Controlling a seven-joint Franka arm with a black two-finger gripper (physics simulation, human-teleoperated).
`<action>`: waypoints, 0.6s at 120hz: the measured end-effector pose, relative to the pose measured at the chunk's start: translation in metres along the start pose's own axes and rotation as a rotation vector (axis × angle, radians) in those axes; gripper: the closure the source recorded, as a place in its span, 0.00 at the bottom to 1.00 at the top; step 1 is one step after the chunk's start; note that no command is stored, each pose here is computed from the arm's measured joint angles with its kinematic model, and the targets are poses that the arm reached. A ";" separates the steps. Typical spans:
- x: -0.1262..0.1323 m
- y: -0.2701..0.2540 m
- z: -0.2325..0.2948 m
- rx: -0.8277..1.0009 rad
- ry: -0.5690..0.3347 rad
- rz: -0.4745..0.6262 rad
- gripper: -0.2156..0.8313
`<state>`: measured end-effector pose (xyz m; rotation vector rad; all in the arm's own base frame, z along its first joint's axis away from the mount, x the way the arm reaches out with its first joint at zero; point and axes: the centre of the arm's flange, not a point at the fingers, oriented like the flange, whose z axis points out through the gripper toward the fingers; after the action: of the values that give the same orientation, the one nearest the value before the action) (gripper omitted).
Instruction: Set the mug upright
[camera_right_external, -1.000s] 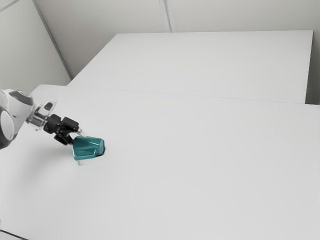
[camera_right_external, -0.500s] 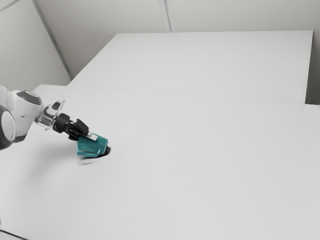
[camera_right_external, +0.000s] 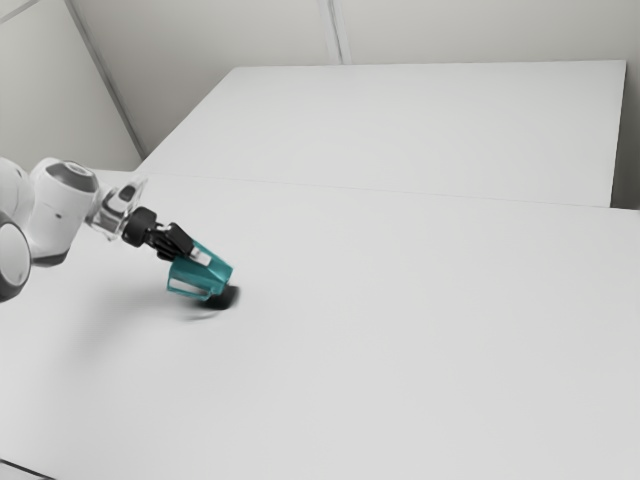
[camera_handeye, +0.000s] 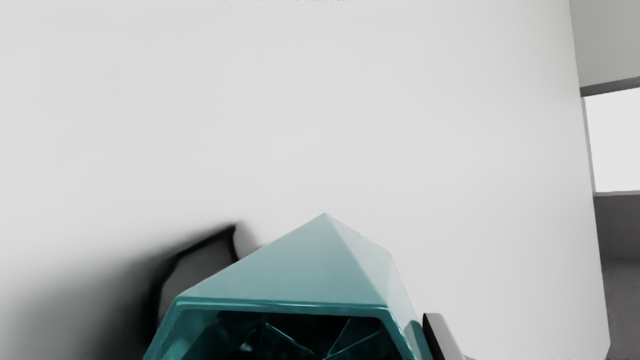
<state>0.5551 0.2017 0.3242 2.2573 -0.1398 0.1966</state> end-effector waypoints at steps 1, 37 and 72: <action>0.000 0.001 0.000 0.000 0.000 0.002 0.93; 0.022 0.083 0.000 0.128 -0.111 0.173 0.95; 0.027 0.151 0.030 0.371 -0.330 0.311 0.95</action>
<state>0.5594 0.0810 0.4239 2.6144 -0.6810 0.0095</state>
